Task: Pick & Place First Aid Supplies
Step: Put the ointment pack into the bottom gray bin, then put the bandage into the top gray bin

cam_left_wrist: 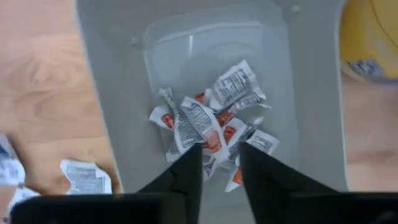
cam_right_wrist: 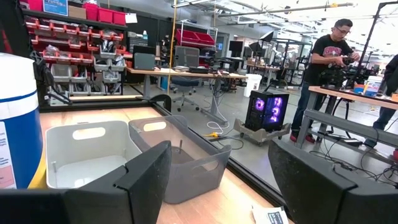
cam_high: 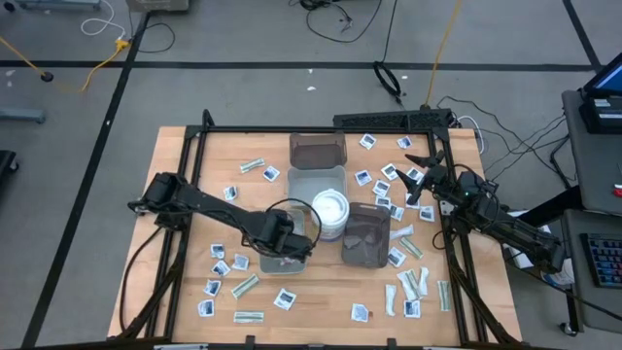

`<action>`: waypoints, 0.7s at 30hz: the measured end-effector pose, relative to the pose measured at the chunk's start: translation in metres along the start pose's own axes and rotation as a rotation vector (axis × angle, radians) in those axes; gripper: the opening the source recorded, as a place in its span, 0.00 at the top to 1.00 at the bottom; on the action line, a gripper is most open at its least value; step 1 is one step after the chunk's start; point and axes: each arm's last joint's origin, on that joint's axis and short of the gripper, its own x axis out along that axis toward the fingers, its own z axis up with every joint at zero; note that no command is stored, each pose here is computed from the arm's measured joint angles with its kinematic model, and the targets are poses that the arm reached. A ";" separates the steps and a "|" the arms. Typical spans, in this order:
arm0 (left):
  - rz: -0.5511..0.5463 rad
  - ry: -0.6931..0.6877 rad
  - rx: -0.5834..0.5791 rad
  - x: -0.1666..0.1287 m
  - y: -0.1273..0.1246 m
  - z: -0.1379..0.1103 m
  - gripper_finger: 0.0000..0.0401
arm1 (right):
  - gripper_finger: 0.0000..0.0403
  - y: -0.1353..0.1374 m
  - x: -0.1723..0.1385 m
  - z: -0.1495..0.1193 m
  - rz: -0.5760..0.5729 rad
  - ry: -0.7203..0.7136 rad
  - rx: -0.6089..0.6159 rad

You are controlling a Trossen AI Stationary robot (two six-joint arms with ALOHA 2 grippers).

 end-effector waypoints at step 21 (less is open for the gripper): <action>-0.309 0.160 1.058 -0.063 0.028 -0.023 0.42 | 0.35 0.000 0.000 0.000 0.000 0.000 0.000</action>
